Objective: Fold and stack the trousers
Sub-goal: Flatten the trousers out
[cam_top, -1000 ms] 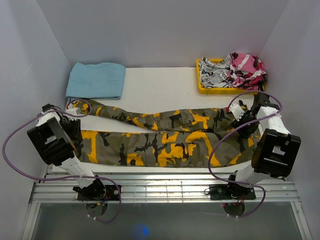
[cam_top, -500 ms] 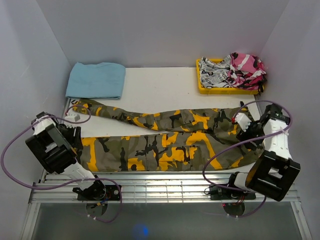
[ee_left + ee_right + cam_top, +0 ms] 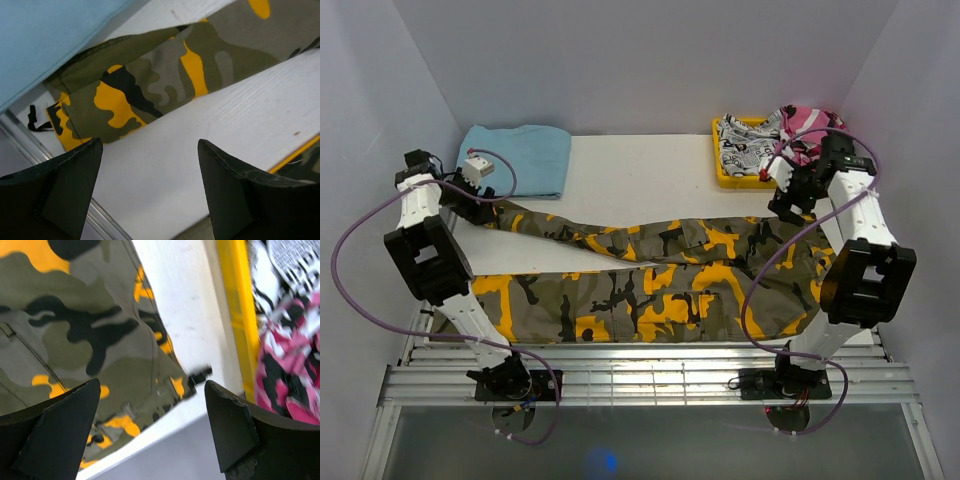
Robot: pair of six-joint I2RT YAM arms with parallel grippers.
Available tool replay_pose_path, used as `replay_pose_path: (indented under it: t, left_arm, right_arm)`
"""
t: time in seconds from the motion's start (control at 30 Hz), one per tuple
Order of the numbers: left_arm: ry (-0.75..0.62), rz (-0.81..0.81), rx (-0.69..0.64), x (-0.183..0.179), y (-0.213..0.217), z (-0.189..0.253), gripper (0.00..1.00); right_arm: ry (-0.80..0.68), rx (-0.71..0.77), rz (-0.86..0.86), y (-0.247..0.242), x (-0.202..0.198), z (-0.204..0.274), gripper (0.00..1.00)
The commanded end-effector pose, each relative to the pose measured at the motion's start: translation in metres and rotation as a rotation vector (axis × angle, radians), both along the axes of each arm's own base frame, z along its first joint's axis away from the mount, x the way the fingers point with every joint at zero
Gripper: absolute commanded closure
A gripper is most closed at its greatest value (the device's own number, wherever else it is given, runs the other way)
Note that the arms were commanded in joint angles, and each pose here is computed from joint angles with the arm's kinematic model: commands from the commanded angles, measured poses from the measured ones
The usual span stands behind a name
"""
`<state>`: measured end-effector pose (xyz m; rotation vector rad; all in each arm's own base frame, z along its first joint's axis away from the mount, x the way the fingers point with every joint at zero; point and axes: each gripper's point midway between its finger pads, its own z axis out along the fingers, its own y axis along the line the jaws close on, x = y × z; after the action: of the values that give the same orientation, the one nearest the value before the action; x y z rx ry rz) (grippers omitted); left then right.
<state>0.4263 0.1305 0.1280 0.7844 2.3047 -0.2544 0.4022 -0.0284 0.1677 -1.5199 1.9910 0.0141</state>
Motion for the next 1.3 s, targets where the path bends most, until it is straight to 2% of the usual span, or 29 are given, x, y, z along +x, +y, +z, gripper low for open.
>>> replay_pose_path:
  t: [0.0,0.07,0.27,0.33,0.4,0.53,0.57,0.63,0.67,0.73,0.8,0.9,1.03,1.07,1.13,1.17,1.23,1.27]
  left_arm:
    - [-0.109,-0.192,0.142,0.023,0.019,-0.012,0.12]
    - [-0.143,-0.302,0.234,0.029,0.028,-0.021,0.12]
    - [-0.140,-0.429,0.373,0.042,0.045,-0.065,0.13]
    - [-0.134,-0.427,0.454,0.049,0.056,-0.079,0.18]
    - [-0.120,-0.430,0.460,0.046,0.054,-0.091,0.23]
    - [-0.065,-0.427,0.433,0.031,0.043,-0.099,0.47]
    - [-0.054,-0.434,0.420,0.023,0.039,-0.097,0.60]
    - [-0.021,-0.443,0.400,0.011,0.030,-0.094,0.73]
    - [-0.025,-0.433,0.404,0.004,0.027,-0.084,0.85]
    - [-0.020,-0.386,0.393,-0.003,0.024,-0.067,1.00]
    - [-0.042,-0.349,0.412,-0.012,0.023,-0.033,1.00]
    - [0.005,-0.328,0.415,-0.046,0.014,0.006,1.00]
    - [0.207,-0.352,0.361,-0.113,-0.002,0.041,1.00]
    - [0.234,-0.295,0.360,-0.120,-0.001,0.044,1.00]
    - [0.257,-0.299,0.440,-0.139,0.006,0.050,1.00]
    - [0.293,-0.305,0.437,-0.147,0.005,0.041,1.00]
    - [0.320,-0.253,0.407,-0.142,0.007,0.036,1.00]
    - [0.335,-0.224,0.377,-0.121,0.013,0.029,1.00]
  right_arm:
    - [-0.008,-0.032,0.067,0.024,0.010,-0.004,0.10]
    - [0.003,-0.041,0.084,0.033,0.012,-0.012,0.10]
    - [0.090,-0.088,0.065,0.030,0.005,-0.055,0.11]
    - [0.096,-0.135,0.042,0.021,0.006,-0.070,0.12]
    - [0.099,-0.165,0.022,0.014,0.006,-0.080,0.14]
    - [0.102,-0.164,-0.003,0.012,0.003,-0.087,0.16]
    - [0.096,-0.159,-0.007,0.013,0.003,-0.086,0.16]
    - [0.074,-0.144,-0.019,0.015,0.005,-0.079,0.17]
    - [0.069,-0.141,-0.021,0.015,0.005,-0.077,0.18]
    - [0.052,-0.140,-0.022,0.015,0.004,-0.069,0.20]
    - [0.034,-0.140,-0.021,0.016,0.002,-0.063,0.22]
    - [0.021,-0.141,-0.020,0.014,-0.005,-0.058,0.24]
    - [0.002,-0.139,-0.021,0.009,-0.011,-0.052,0.25]
    - [-0.004,-0.142,-0.016,0.008,-0.012,-0.050,0.25]
    - [-0.012,-0.144,-0.020,0.004,-0.014,-0.048,0.25]
    - [-0.015,-0.148,-0.021,0.002,-0.014,-0.047,0.25]
    - [-0.011,-0.147,-0.024,0.000,-0.015,-0.047,0.26]
    - [-0.011,-0.146,-0.026,-0.001,-0.015,-0.047,0.26]
